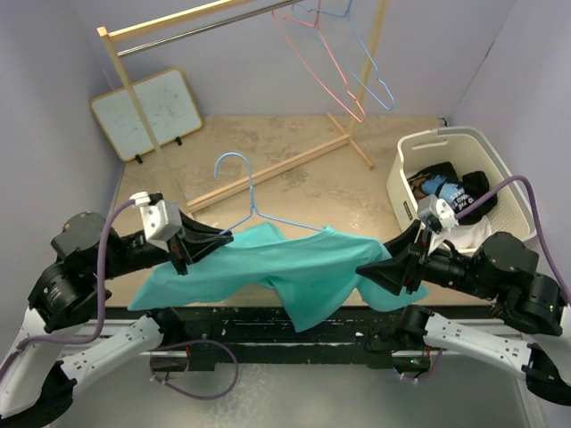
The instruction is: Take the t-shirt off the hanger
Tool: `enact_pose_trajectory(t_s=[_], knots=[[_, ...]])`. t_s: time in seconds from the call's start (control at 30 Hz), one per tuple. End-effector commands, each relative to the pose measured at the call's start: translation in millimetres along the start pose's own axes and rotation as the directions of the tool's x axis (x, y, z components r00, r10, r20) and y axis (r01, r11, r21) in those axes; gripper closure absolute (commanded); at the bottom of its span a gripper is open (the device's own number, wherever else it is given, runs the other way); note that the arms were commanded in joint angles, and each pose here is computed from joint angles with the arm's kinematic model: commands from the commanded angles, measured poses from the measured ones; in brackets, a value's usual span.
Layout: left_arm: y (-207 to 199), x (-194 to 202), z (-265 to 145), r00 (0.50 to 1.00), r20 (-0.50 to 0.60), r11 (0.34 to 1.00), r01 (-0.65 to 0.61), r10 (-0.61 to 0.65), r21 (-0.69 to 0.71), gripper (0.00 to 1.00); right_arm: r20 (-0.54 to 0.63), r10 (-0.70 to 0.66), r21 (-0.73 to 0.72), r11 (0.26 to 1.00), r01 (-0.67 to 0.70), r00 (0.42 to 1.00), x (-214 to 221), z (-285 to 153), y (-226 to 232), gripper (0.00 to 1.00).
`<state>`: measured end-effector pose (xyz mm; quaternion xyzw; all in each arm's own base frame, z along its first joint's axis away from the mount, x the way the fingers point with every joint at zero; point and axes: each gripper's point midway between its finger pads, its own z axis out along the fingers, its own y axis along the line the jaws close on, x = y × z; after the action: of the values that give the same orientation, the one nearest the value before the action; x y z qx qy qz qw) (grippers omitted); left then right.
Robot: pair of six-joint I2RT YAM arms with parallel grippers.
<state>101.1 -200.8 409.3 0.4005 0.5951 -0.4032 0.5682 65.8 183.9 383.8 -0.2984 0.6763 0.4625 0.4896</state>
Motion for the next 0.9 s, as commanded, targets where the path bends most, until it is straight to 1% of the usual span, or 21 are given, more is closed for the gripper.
enact_pose_trajectory(t_s=[0.0, 0.03, 0.07, 0.13, 0.17, 0.23, 0.3, 0.33, 0.37, 0.43, 0.47, 0.5, 0.53, 0.57, 0.63, 0.7, 0.77, 0.87], knots=[[9, -35, -18, 0.993, 0.097, 0.993, -0.061, 0.07, -0.098, 1.0, -0.023, 0.013, 0.036, 0.999, -0.012, 1.0, 9, -9, -6, 0.62], [9, -36, -20, 0.992, 0.1, 0.992, -0.064, 0.074, -0.105, 1.0, -0.024, 0.015, 0.036, 0.999, -0.014, 1.0, 10, -10, -6, 0.66], [9, -37, -23, 0.992, 0.099, 0.992, -0.067, 0.078, -0.111, 1.0, -0.024, 0.019, 0.036, 0.999, -0.018, 1.0, 10, -11, -6, 0.73], [9, -38, -26, 0.992, 0.1, 0.99, -0.07, 0.082, -0.121, 1.0, -0.016, 0.028, 0.049, 0.998, -0.027, 0.999, 10, -12, -8, 0.94], [10, -38, -28, 0.992, 0.098, 0.989, -0.072, 0.084, -0.129, 1.0, -0.016, 0.032, 0.072, 0.997, -0.031, 0.999, 10, -13, -12, 1.0], [11, -38, -32, 0.992, 0.093, 0.986, -0.076, 0.09, -0.146, 1.0, 0.004, 0.05, 0.159, 0.986, -0.049, 0.999, 8, -16, -26, 1.0], [13, -38, -37, 0.991, 0.092, 0.983, -0.081, 0.097, -0.166, 1.0, 0.052, 0.079, 0.277, 0.957, -0.091, 0.995, 3, -24, -46, 1.0], [12, -40, -41, 0.99, 0.096, 0.981, -0.083, 0.101, -0.175, 1.0, 0.084, 0.098, 0.36, 0.925, -0.122, 0.992, 2, -32, -60, 1.0], [13, -41, -45, 0.989, 0.101, 0.979, -0.086, 0.106, -0.188, 1.0, 0.117, 0.119, 0.466, 0.87, -0.16, 0.986, 2, -45, -79, 1.0], [12, -45, -55, 0.987, 0.114, 0.974, -0.09, 0.116, -0.209, 1.0, 0.192, 0.148, 0.648, 0.723, -0.239, 0.97, 8, -77, -112, 1.0], [11, -48, -60, 0.985, 0.123, 0.971, -0.092, 0.121, -0.221, 1.0, 0.241, 0.157, 0.71, 0.644, -0.284, 0.958, 10, -95, -125, 1.0], [11, -50, -65, 0.983, 0.133, 0.968, -0.093, 0.126, -0.231, 1.0, 0.284, 0.171, 0.741, 0.585, -0.329, 0.943, 14, -110, -132, 1.0], [10, -52, -70, 0.982, 0.14, 0.966, -0.093, 0.13, -0.242, 1.0, 0.33, 0.18, 0.744, 0.555, -0.372, 0.927, 14, -122, -135, 1.0], [9, -54, -75, 0.98, 0.149, 0.963, -0.094, 0.135, -0.251, 1.0, 0.364, 0.184, 0.733, 0.548, -0.403, 0.913, 14, -129, -136, 1.0], [8, -57, -81, 0.976, 0.165, 0.961, -0.095, 0.141, -0.261, 1.0, 0.415, 0.207, 0.694, 0.557, -0.455, 0.886, 19, -137, -135, 1.0], [9, -58, -83, 0.975, 0.174, 0.959, -0.087, 0.138, -0.271, 1.0, 0.423, 0.234, 0.658, 0.585, -0.474, 0.875, 26, -134, -131, 1.0], [11, -57, -79, 0.975, 0.179, 0.959, -0.079, 0.131, -0.273, 1.0, 0.394, 0.266, 0.633, 0.615, -0.47, 0.88, 32, -120, -125, 1.0], [15, -54, -71, 0.977, 0.175, 0.96, -0.069, 0.12, -0.272, 1.0, 0.316, 0.295, 0.625, 0.65, -0.432, 0.902, 39, -97, -119, 1.0]])
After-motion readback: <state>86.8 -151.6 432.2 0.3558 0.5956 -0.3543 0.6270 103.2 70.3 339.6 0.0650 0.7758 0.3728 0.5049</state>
